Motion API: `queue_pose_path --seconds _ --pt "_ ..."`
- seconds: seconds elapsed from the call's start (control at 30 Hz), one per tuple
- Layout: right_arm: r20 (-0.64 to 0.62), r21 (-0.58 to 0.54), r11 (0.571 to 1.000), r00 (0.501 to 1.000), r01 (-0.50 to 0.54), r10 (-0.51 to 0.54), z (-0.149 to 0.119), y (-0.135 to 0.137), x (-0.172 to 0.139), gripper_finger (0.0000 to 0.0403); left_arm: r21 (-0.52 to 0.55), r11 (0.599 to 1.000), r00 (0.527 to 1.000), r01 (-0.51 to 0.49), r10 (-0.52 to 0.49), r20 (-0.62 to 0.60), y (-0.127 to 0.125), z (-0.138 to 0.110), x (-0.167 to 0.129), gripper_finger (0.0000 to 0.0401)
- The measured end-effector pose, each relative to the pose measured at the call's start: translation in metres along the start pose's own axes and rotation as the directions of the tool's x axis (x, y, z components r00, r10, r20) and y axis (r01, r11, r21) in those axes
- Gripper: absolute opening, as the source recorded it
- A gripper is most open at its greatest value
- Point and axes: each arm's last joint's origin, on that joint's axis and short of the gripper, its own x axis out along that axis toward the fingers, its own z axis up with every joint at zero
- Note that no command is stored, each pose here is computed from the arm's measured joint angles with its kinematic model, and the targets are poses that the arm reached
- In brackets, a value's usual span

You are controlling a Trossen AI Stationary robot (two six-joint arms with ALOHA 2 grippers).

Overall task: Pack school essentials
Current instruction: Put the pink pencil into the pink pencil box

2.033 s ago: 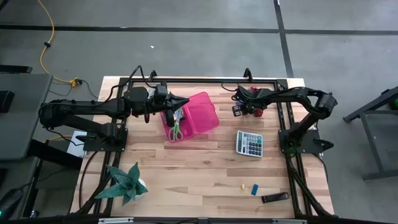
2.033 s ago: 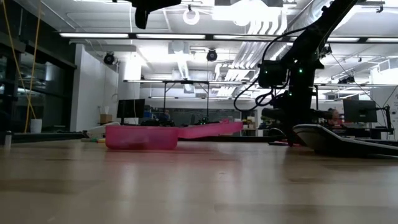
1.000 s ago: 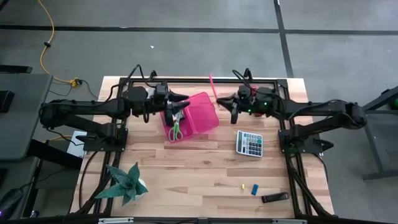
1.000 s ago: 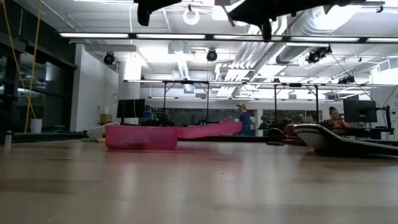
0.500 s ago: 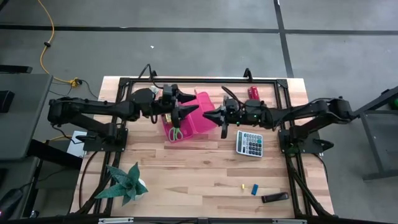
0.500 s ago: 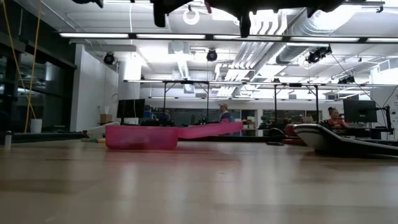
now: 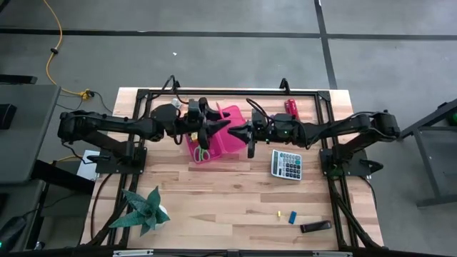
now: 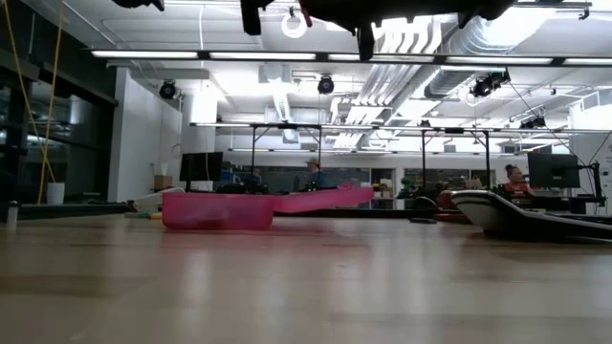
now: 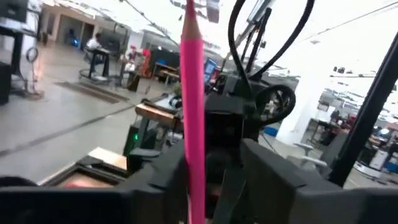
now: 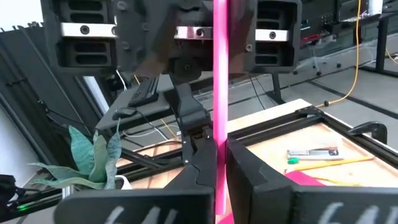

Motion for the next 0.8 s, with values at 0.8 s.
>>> queue_pose_path --seconds 0.8 --pt "-0.056 -0.038 0.958 0.956 0.285 -0.287 0.019 -0.016 -0.031 0.0125 0.051 0.972 0.961 -0.229 0.234 -0.151 0.016 0.031 -0.051 0.0003"
